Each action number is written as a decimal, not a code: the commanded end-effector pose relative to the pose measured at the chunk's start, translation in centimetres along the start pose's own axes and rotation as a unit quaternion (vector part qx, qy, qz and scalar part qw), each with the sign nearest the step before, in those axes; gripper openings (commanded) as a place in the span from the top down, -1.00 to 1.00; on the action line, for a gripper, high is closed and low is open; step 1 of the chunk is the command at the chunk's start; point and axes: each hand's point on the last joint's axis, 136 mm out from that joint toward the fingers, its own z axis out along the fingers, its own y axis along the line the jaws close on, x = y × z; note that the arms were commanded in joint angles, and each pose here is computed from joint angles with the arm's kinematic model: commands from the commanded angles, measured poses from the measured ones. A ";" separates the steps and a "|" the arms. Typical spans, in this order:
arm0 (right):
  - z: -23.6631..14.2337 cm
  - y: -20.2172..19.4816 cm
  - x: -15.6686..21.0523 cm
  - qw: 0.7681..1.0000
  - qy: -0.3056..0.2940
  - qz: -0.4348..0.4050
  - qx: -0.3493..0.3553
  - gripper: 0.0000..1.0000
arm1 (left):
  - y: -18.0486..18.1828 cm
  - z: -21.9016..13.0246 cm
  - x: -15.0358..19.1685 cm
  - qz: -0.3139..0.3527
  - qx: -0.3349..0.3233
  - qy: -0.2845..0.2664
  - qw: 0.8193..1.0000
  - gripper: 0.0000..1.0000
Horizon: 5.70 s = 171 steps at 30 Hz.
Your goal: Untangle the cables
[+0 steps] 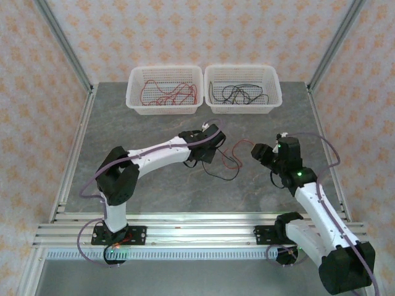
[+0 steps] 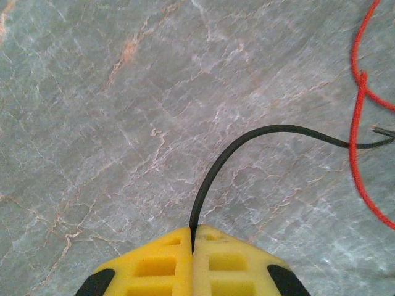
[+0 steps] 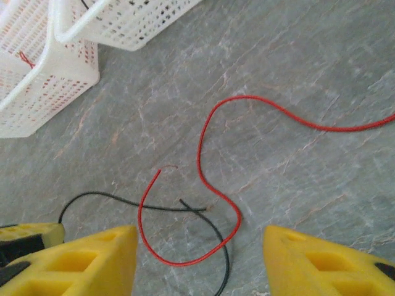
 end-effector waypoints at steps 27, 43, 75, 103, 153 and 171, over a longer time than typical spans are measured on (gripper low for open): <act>3.8 0.6 4.0 0.996 0.036 0.064 -0.049 -0.11 | -0.6 -16.3 -8.2 -0.007 0.003 -0.160 0.987 1.00; 9.2 2.2 6.8 0.996 0.044 0.078 -0.016 -0.06 | -1.2 -21.1 -10.6 -0.006 0.029 -0.213 0.977 1.00; 15.3 5.5 8.9 0.995 0.084 0.056 0.002 -0.02 | -1.3 -25.3 -13.6 -0.006 0.055 -0.304 0.951 1.00; 5.7 4.6 3.8 0.999 0.007 -0.015 0.032 -0.08 | 0.2 -3.6 -0.5 -0.102 0.085 -0.062 0.989 -0.20; 4.4 3.5 4.9 0.999 0.021 -0.033 0.016 -0.09 | 7.2 9.7 1.2 -0.224 -0.054 -0.042 0.972 -0.24; 4.1 4.0 4.5 0.999 0.020 -0.028 0.015 -0.09 | 9.4 7.3 -5.2 -0.250 -0.004 -0.110 0.962 -0.23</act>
